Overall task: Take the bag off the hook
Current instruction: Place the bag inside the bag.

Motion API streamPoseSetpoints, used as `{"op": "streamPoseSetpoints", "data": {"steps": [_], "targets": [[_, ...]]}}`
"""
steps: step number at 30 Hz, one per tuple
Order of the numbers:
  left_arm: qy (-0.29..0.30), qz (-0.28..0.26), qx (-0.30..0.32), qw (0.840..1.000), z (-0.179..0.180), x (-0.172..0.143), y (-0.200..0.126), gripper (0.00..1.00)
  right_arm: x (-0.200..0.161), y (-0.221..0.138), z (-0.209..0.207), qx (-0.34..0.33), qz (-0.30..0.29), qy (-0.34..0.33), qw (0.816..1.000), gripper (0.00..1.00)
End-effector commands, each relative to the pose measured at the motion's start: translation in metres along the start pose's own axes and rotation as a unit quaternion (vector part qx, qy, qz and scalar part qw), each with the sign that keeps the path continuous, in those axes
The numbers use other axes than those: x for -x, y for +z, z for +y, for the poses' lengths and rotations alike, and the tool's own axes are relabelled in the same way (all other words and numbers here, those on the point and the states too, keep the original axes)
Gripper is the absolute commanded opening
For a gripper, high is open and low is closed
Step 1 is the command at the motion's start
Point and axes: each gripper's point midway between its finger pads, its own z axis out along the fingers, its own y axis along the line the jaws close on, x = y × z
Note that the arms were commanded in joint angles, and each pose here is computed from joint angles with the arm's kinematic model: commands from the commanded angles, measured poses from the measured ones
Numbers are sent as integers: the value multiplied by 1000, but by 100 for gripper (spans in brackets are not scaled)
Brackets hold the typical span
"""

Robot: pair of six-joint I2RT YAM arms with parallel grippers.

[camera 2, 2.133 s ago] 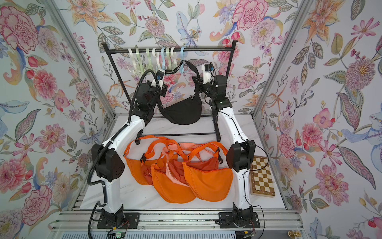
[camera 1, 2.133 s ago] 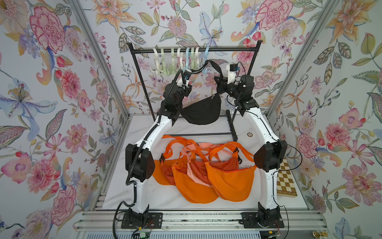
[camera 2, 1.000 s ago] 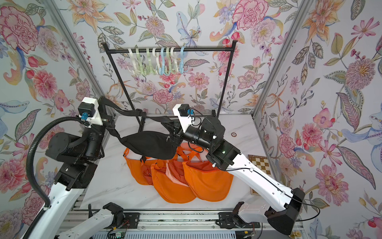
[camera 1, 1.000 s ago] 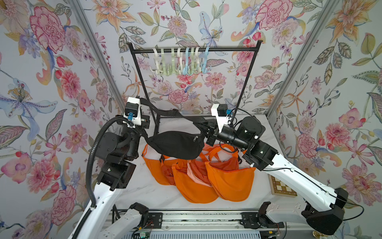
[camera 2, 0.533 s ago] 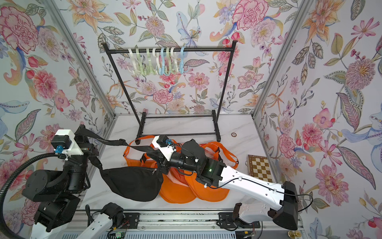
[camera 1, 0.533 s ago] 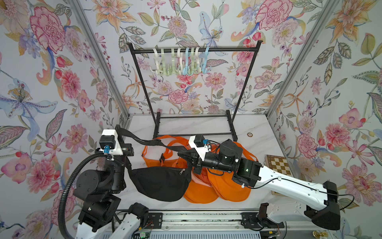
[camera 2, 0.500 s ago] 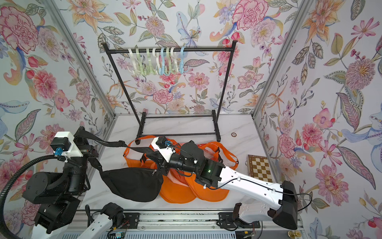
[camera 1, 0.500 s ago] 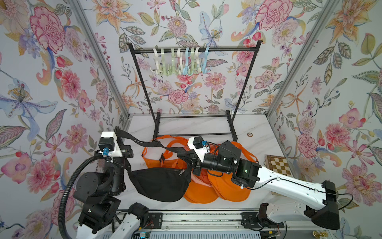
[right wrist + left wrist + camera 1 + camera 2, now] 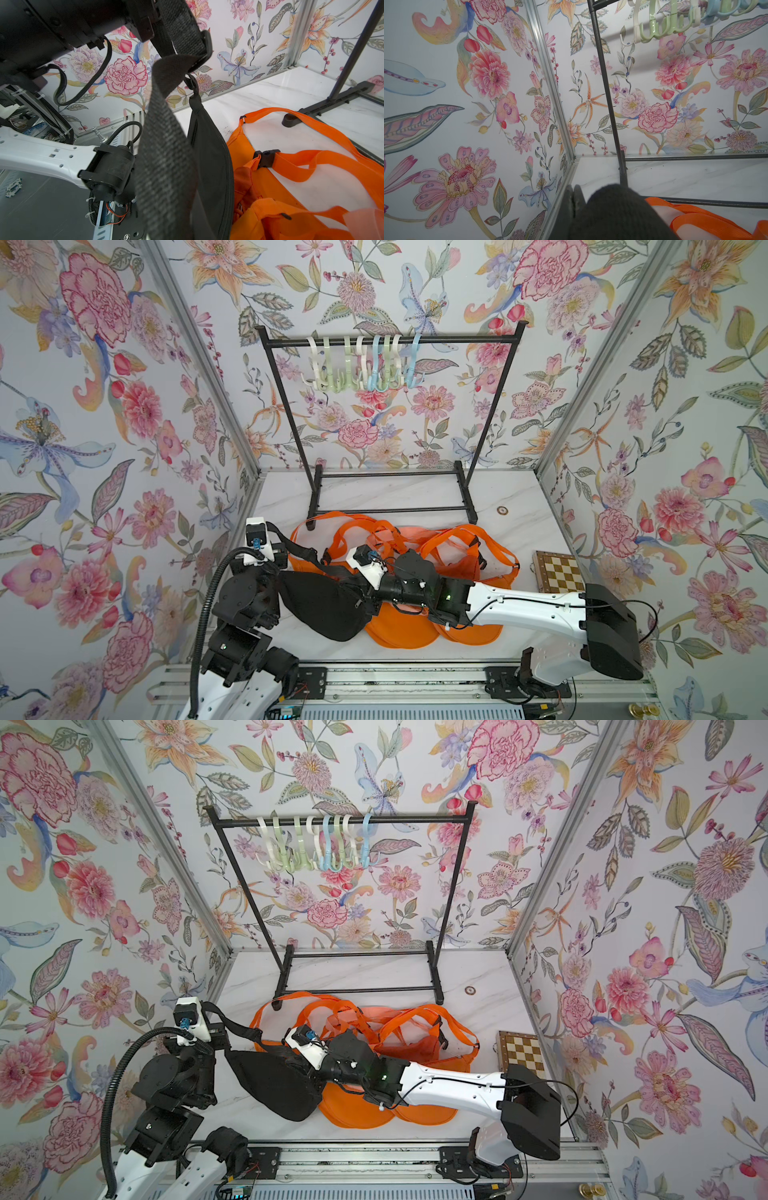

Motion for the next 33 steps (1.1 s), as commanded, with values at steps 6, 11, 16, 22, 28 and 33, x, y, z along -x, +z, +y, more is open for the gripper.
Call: {"op": "streamPoseSetpoints", "data": {"steps": [6, 11, 16, 22, 28, 33], "targets": [[-4, 10, 37, 999, -7, -16, 17, 0, -13, 18, -42, -36, 3, 44, 998, 0], [6, 24, 44, 999, -14, -26, 29, 0, -18, 23, -63, -48, 7, 54, 997, 0], [10, 39, 52, 998, -25, -43, 42, 0, -21, 27, -84, -52, 7, 72, 996, 0], [25, 54, 61, 996, -38, -55, 64, 0, -21, 31, -111, -54, 4, 86, 995, 0], [28, 59, 71, 995, -43, -63, 88, 0, -15, 29, -140, -48, -7, 107, 993, 0], [27, 58, 70, 995, -48, -79, 105, 0, -23, 41, -148, -30, 5, 111, 993, 0]]}}
